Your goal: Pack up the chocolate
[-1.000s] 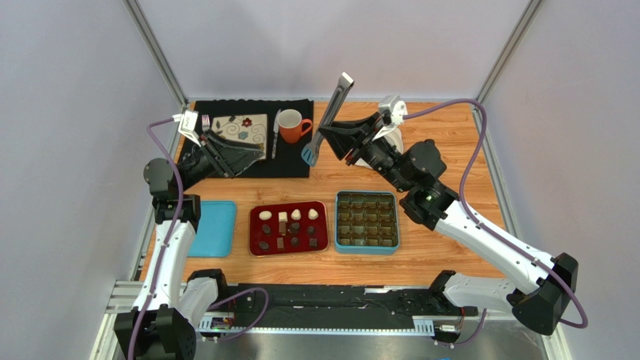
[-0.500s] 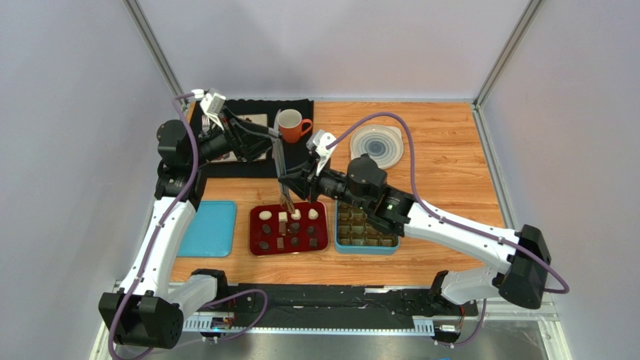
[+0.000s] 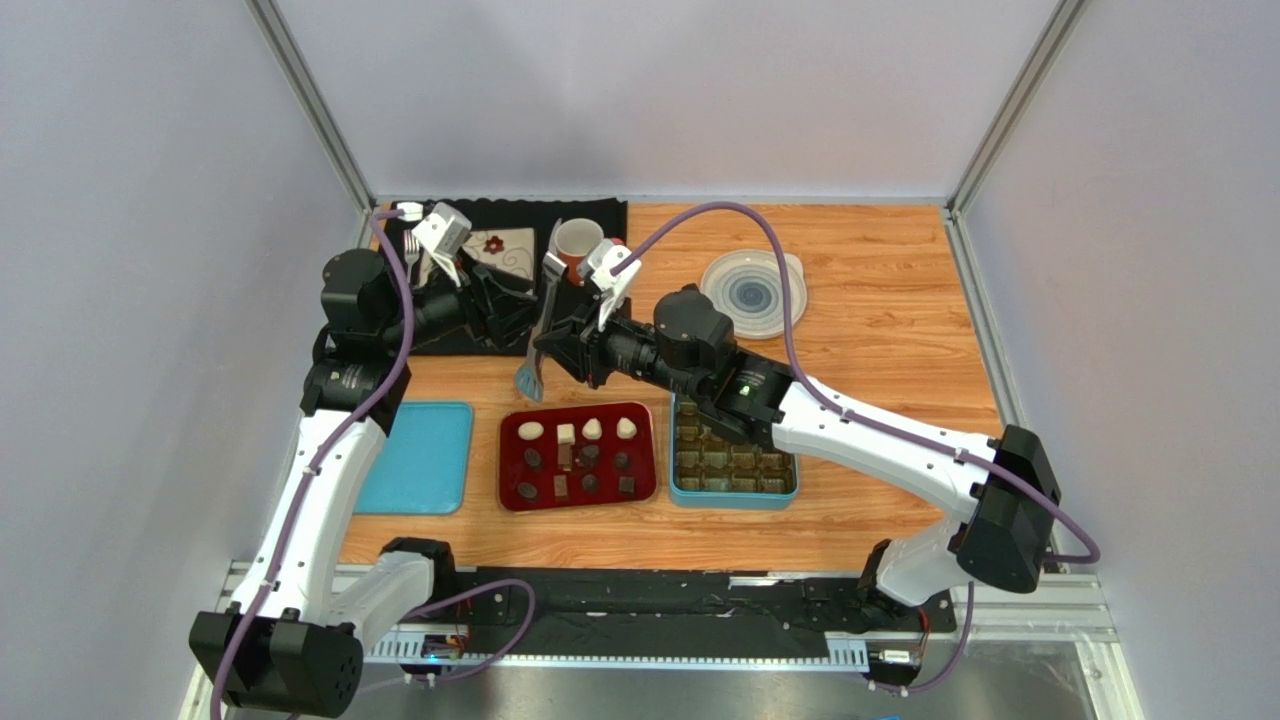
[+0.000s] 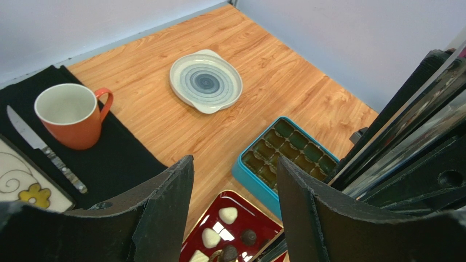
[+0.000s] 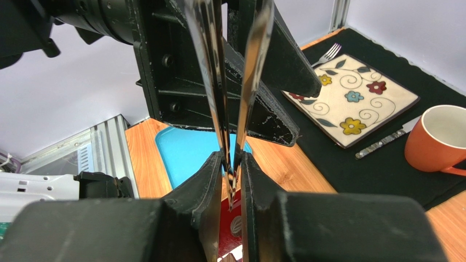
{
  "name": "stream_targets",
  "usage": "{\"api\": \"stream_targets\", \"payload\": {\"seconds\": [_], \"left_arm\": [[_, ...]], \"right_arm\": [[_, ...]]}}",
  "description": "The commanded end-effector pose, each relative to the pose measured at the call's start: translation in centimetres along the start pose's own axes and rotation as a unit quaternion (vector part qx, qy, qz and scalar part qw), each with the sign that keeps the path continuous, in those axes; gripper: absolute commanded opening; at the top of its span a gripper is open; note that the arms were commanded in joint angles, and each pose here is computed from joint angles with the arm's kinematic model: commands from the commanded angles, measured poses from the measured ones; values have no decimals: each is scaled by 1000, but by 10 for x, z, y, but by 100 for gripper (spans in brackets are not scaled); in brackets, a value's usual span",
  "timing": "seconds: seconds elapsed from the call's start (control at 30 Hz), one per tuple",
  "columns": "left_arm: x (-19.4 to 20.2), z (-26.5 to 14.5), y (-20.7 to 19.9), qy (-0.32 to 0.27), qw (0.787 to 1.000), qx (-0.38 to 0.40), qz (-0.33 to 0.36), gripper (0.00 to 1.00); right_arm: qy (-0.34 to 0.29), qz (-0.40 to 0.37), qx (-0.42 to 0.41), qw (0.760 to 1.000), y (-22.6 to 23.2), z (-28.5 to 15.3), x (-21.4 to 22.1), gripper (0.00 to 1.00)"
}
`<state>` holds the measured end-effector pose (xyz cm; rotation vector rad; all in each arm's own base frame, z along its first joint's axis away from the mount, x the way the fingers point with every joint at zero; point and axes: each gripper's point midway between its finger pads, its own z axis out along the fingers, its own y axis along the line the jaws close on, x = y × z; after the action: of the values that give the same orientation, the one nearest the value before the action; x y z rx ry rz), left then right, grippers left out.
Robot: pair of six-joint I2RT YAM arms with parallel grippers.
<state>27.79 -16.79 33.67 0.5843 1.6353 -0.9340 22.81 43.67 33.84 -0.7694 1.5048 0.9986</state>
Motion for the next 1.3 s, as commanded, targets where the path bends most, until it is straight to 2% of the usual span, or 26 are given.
{"api": "stream_targets", "payload": {"seconds": [0.0,0.4,0.7,0.83,0.93,1.0,1.17,1.27], "left_arm": [[13,-3,-30,28,998,59,2,66],[34,-4,-45,54,994,88,-19,65],[33,-5,-51,55,993,96,-46,65],[30,-5,-52,52,993,99,-47,64],[26,-5,-54,49,993,101,-48,64],[24,-6,-56,47,992,104,-47,64],[23,-6,-54,48,993,98,-36,63],[14,-6,-46,48,996,73,-20,64]], "right_arm": [[-83,-2,-9,996,8,11,-57,16],[-110,4,16,994,0,27,-73,20],[-211,41,70,974,-19,19,-110,22],[-225,47,66,971,-20,20,-120,32],[-228,50,63,970,-18,21,-123,33],[-227,51,62,971,-18,20,-122,31],[-223,49,62,972,-19,15,-120,13],[-212,42,63,974,-19,8,-118,9]]}}
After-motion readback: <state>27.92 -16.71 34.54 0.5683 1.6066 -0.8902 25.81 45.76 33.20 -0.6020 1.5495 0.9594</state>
